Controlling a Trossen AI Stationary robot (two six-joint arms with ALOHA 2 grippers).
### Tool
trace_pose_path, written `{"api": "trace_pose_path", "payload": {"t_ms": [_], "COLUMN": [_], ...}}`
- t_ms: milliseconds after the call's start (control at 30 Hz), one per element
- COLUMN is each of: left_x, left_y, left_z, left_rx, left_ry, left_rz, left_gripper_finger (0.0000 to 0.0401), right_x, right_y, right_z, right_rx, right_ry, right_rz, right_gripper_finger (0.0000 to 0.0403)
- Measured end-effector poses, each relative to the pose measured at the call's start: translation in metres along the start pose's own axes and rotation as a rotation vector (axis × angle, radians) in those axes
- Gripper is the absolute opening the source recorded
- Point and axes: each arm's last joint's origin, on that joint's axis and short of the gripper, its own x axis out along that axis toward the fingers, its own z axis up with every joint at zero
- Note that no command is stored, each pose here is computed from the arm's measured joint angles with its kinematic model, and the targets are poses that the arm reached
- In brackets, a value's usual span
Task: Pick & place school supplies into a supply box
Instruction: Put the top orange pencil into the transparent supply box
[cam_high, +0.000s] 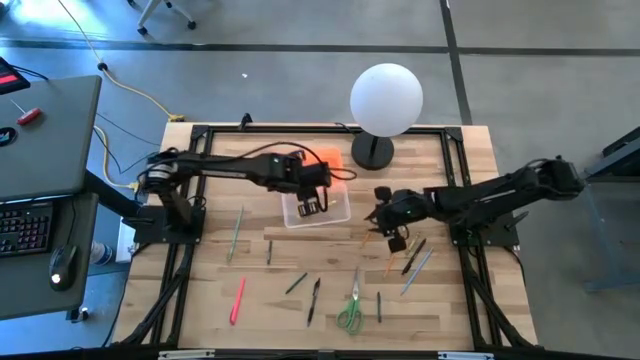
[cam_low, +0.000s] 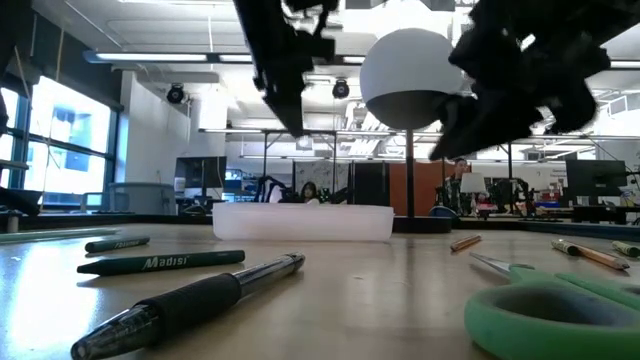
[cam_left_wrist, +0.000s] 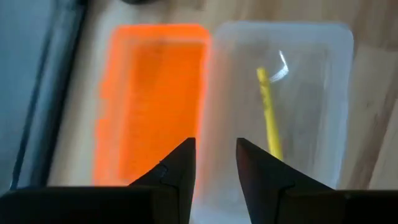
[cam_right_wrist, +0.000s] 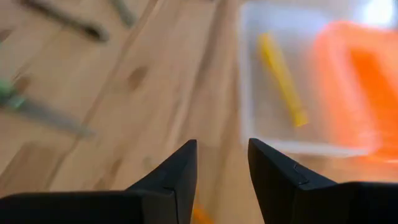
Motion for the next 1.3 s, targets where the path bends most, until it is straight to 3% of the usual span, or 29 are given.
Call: {"api": "trace_pose_path", "payload": {"t_ms": [333,667,867,1133,1300], "left_x": [-0.080,-0.130,-0.129,-0.111,-0.105], "left_y": [0.032,0.053,0.055,0.050,0.047], "left_z": [-0.024,-0.048,-0.059,-0.071,-0.075], "left_rx": [-0.108,-0.165,-0.158,-0.129,-0.144], "left_ry": [-0.094,-0.213,-0.196,-0.132,-0.113], "left_rz": [0.035,0.060,0.108,0.124,0.125], "left_gripper_finger": [0.0145,0.0145,0.0146,0.0147,0.0145], "right_x": [0.017,0.039,0.054,0.066,0.072], "right_y": [-0.001,-0.015,-0.013,-0.016,-0.017], "right_z": [-0.012,-0.038,-0.049,-0.059,-0.059], "right_rx": [-0.076,0.009,-0.022,-0.021,-0.098], "right_ry": [0.052,0.175,0.201,0.236,0.196], "right_rz": [0.164,0.219,0.306,0.263,0.240], "right_gripper_finger": [0.0124,0.0124,0.0112,0.0081,0.0063]}}
